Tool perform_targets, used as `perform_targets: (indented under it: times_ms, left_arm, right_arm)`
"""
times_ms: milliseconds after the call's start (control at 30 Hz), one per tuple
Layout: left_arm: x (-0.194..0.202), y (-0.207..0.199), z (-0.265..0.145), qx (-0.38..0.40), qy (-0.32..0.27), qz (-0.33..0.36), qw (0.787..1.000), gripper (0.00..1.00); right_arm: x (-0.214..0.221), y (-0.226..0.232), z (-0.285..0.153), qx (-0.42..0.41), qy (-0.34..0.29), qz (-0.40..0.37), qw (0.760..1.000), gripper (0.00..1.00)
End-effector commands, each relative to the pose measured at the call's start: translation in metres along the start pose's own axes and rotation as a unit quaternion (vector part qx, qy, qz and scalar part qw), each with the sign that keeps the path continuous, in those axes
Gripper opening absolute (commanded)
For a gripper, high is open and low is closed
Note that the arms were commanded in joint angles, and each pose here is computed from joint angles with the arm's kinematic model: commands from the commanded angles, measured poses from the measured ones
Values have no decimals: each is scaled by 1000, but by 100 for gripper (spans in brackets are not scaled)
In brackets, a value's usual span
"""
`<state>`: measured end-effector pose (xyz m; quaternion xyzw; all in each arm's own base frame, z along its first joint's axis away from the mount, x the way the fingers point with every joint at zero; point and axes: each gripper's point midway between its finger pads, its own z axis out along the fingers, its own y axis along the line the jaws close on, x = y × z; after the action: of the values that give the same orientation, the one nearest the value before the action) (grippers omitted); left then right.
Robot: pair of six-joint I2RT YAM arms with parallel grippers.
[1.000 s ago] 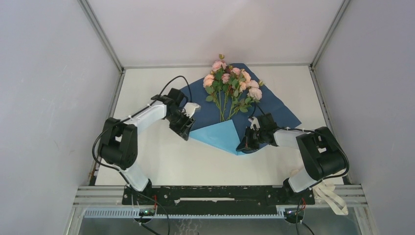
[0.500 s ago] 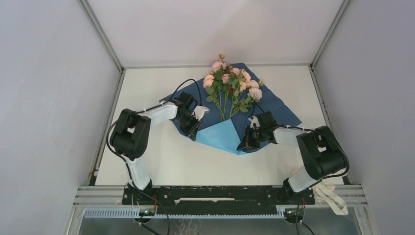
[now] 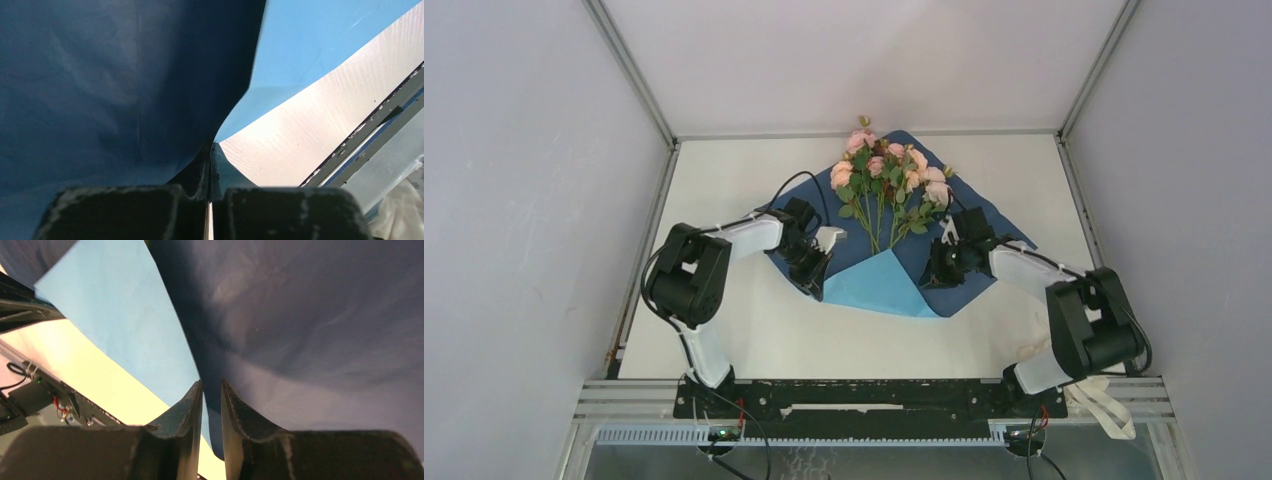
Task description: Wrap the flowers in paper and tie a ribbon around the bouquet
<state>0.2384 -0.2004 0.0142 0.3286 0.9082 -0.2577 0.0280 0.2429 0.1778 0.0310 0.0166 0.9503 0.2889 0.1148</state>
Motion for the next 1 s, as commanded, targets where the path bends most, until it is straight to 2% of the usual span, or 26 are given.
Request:
perform_targets:
  times_ms: [0, 67, 133, 267, 333, 433, 567, 767, 967]
  left_arm:
    - [8, -4, -3, 27, 2, -68, 997, 0]
    - [9, -3, -4, 29, -1, -77, 997, 0]
    - [9, -1, -4, 28, -3, -80, 996, 0]
    - [11, -3, 0, 38, 1, -86, 996, 0]
    - [12, -2, 2, 40, 3, -89, 995, 0]
    - [13, -2, 1, 38, 4, -89, 995, 0]
    - [13, 1, -1, 33, 1, -93, 995, 0]
    - [17, 6, 3, 33, 7, -105, 994, 0]
    - [16, 6, 2, 32, 5, -104, 994, 0]
  right_arm:
    - [-35, 18, -45, 66, -92, -69, 991, 28]
    - [-37, 33, -56, 82, -129, -99, 983, 29]
    - [-30, 59, -55, 53, -144, -128, 980, 28]
    - [-1, 122, -27, -79, -113, -173, 975, 25]
    - [8, 133, -10, -109, -88, -170, 975, 22]
    - [14, 118, 21, -91, -52, -144, 984, 19]
    - [24, 67, 41, -33, -22, -72, 997, 16]
    - [49, 3, 27, 56, -29, 7, 998, 13]
    - [61, -27, 0, 96, -52, 60, 992, 13]
